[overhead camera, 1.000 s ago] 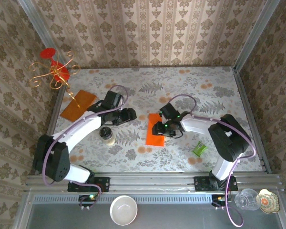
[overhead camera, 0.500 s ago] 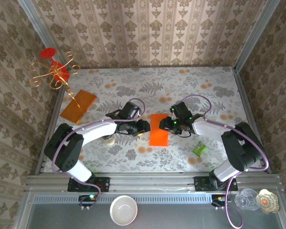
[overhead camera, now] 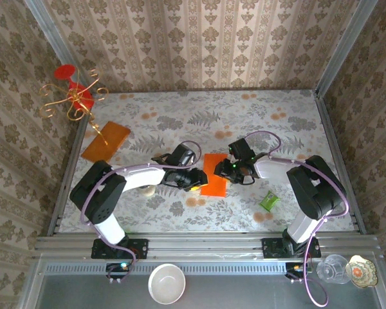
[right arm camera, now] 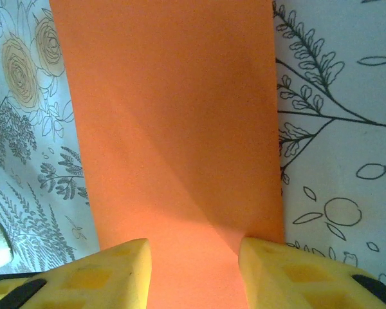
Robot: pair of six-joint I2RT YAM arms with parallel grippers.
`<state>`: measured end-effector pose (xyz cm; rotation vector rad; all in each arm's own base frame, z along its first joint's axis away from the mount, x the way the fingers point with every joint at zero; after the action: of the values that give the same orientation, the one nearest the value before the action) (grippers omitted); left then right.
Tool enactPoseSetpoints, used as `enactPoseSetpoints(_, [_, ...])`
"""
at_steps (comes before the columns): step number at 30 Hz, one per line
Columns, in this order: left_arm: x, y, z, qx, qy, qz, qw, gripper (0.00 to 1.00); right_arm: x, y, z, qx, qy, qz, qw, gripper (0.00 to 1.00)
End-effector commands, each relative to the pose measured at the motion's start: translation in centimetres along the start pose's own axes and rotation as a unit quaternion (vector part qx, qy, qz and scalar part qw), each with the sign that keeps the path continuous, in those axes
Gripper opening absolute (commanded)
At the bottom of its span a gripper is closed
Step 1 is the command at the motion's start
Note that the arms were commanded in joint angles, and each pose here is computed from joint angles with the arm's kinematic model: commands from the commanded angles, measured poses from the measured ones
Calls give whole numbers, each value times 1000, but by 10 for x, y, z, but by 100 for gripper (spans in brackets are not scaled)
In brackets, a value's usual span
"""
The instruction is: Fold a paper plane with a square sheet of paper (pick it up from the middle)
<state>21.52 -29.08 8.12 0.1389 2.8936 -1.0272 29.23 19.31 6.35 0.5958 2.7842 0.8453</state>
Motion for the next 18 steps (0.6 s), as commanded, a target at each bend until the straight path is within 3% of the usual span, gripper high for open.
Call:
enactPoseSetpoints(1, [2, -3, 4, 10, 12, -6, 1000, 42, 2, -15, 8, 28, 10, 23, 999, 44])
enactPoseSetpoints(11, [3, 4, 10, -14, 29, -12, 999, 43, 2, -18, 8, 31, 12, 27, 999, 44])
enactPoseSetpoints(18, [-6, -17, 16, 60, 42, -6, 997, 37, 1, -15, 6, 27, 11, 25, 999, 44])
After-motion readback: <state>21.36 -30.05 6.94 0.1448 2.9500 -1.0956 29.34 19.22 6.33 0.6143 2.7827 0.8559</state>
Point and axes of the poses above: each hand's point on the last joint's axis, 136 mm out from that joint toward the fingers, its own z axis out along the fingers, its own y axis along the line the jaws close on, x = y × z, the point moved 5 cm from there along -z, back along the fingers, and after that the axes turned 7 degrees about z, right-handed, at the moved point
